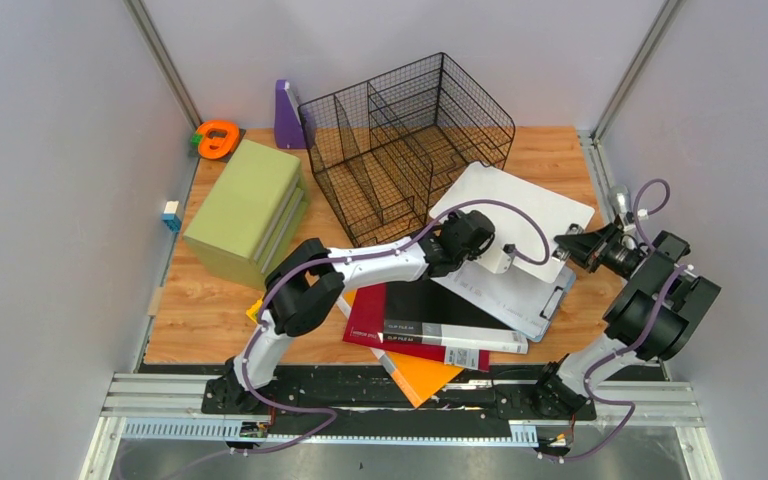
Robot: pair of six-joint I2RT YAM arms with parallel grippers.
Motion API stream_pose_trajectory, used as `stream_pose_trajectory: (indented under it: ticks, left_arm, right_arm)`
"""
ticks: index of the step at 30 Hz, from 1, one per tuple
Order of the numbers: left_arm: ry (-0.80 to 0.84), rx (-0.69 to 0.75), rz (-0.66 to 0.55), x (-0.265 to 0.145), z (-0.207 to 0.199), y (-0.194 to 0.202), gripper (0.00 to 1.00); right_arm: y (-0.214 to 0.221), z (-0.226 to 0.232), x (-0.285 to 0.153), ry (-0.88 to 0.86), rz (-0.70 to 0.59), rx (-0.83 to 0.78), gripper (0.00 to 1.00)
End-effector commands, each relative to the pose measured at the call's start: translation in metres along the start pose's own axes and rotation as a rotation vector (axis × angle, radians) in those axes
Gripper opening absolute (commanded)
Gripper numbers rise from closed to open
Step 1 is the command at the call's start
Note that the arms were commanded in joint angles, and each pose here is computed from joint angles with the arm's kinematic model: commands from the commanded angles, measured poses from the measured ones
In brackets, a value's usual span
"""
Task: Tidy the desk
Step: Place the folder in the storage box.
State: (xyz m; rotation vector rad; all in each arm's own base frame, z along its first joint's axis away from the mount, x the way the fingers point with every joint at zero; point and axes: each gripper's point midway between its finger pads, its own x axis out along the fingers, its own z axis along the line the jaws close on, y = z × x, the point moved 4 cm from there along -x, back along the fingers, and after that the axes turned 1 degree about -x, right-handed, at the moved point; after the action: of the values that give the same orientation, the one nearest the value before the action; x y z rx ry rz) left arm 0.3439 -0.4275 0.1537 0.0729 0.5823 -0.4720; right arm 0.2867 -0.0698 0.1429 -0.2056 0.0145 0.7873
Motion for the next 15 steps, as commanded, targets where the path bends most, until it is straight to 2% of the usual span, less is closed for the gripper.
stream_pose_trajectory:
  ticks: [1,9,15]
  left_arm:
    - [-0.114,-0.018,0.011,0.001,0.029,0.008,0.48]
    - [-0.143,-0.001,0.024,0.013,0.028,0.017,0.4]
    - [-0.164,0.006,0.024,0.021,0.032,0.027,0.38]
  right_arm:
    - [0.004,0.018,-0.001,-0.057,0.022,-0.11,0.0]
    - [0.016,0.024,0.001,-0.057,0.025,-0.169,0.0]
    - [0.022,0.02,0.008,-0.049,0.042,-0.171,0.03]
